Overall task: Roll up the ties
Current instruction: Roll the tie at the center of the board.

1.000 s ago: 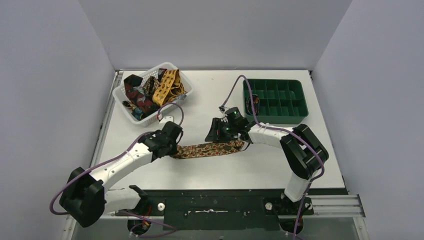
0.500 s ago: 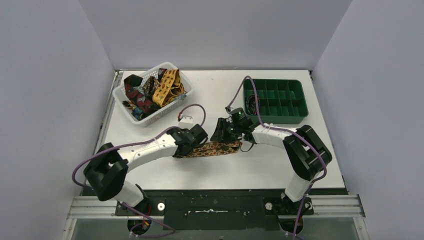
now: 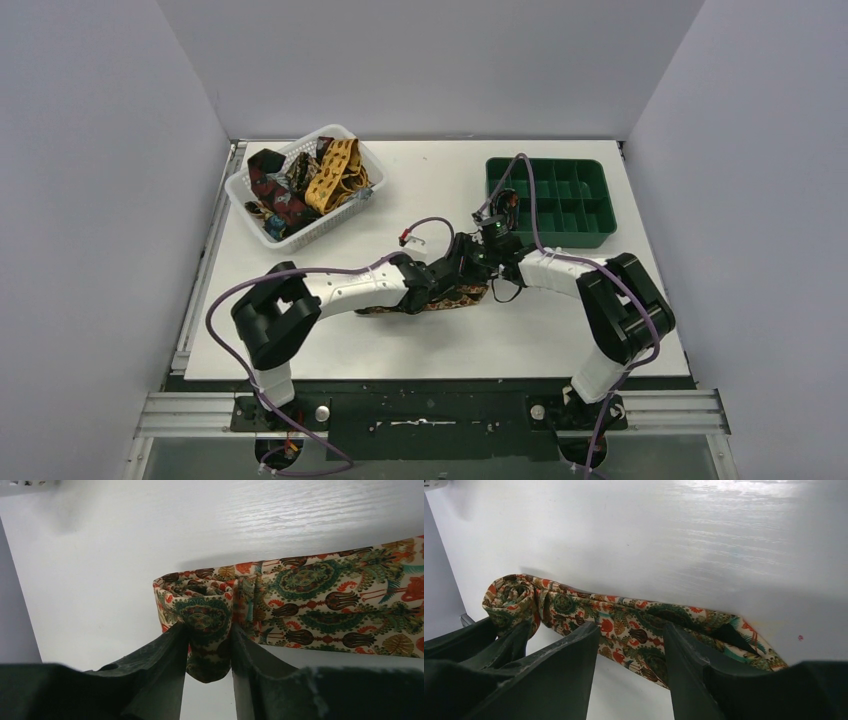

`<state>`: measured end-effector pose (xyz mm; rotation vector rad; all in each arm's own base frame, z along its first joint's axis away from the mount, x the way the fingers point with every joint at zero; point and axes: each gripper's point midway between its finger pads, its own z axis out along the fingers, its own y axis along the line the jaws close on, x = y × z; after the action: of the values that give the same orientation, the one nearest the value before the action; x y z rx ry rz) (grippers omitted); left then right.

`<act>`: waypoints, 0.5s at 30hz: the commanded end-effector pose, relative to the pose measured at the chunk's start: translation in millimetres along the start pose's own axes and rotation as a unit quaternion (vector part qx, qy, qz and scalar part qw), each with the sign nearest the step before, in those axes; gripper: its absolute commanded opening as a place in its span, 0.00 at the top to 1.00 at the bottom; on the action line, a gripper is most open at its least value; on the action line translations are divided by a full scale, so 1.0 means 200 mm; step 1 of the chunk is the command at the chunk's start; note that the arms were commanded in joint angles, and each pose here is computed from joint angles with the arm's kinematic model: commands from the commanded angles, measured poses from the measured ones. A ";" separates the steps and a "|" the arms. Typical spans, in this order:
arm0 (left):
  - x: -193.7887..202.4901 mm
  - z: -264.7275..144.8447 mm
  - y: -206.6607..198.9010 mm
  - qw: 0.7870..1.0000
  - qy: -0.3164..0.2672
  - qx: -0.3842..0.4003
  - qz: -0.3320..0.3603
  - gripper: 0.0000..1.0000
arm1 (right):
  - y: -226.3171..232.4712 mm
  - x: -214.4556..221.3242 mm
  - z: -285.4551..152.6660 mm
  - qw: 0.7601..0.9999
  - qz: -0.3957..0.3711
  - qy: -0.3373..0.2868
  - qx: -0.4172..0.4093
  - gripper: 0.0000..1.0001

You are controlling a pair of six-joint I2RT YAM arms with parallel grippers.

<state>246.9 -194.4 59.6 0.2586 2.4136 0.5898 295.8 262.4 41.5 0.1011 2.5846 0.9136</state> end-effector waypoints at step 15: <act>-0.21 -0.21 -0.21 0.954 -0.014 0.259 -0.147 0.43 | 0.14 -0.13 -0.12 0.998 -0.015 -0.043 -0.054 0.44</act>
<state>237.1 -235.7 55.3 0.2203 2.5343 0.1504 295.8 258.4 54.5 0.1027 2.5521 0.9534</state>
